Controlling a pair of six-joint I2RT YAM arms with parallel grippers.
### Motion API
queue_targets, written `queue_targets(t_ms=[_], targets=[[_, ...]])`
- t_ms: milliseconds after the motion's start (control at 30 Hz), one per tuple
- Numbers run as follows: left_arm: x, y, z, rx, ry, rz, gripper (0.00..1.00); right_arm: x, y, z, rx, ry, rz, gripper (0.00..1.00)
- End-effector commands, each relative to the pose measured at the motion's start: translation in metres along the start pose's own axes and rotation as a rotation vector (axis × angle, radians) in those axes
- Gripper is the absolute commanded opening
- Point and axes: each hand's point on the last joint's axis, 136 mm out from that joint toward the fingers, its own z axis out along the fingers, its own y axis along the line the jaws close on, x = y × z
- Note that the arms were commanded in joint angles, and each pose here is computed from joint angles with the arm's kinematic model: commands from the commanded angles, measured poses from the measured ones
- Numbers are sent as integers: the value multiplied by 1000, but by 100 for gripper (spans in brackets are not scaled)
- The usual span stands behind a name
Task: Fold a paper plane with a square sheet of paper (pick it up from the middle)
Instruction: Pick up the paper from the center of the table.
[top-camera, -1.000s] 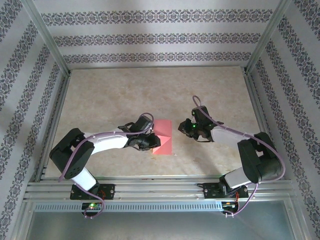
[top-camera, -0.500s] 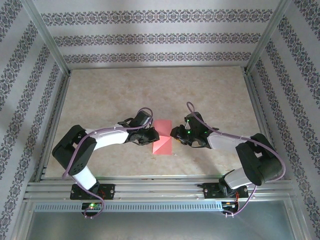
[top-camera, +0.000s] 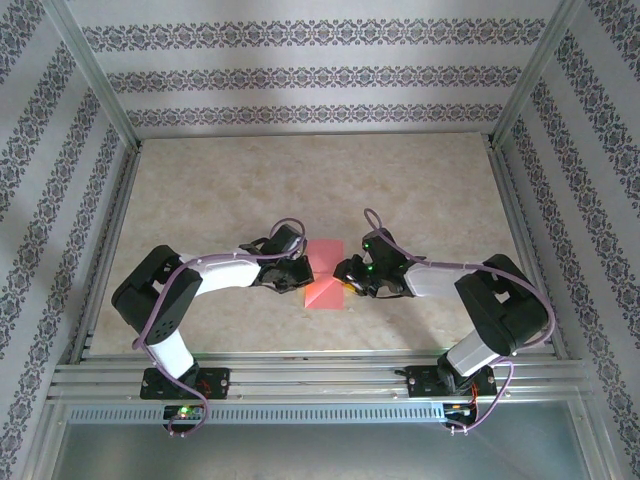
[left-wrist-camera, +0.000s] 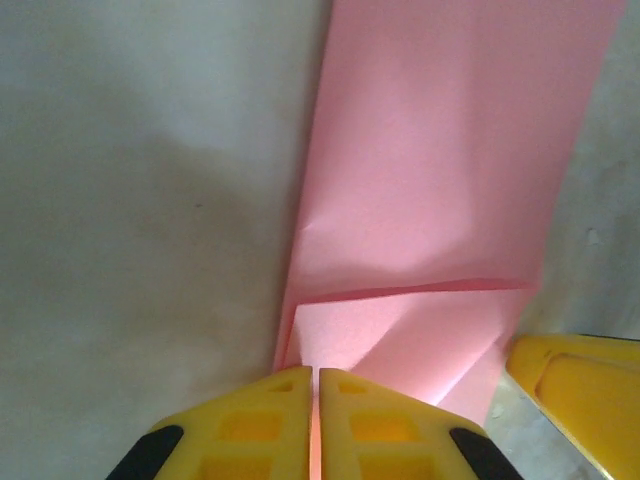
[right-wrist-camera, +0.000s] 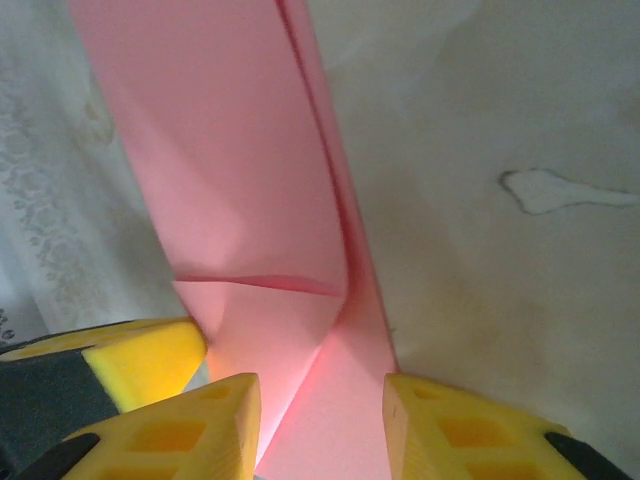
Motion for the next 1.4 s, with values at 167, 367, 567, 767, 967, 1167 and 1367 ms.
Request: queue_targets(t_ms=[167, 367, 567, 767, 967, 1167, 1367], targets=[[2, 20, 8, -43, -2, -72, 10, -6, 20, 3, -35, -20, -13, 36], [4, 23, 10, -50, 7, -73, 10, -10, 23, 4, -33, -28, -22, 35], [5, 22, 10, -47, 11, -74, 10, -8, 24, 13, -27, -2, -27, 32], [5, 22, 11, -48, 14, -74, 10, -5, 31, 18, -48, 24, -43, 28], [4, 19, 8, -36, 10, -69, 10, -2, 29, 22, -46, 31, -45, 17], [0, 12, -1, 14, 16, -62, 11, -2, 21, 25, -23, 21, -32, 13], [-14, -6, -24, 145, -10, -55, 21, -8, 39, 15, -89, -22, -83, 3]])
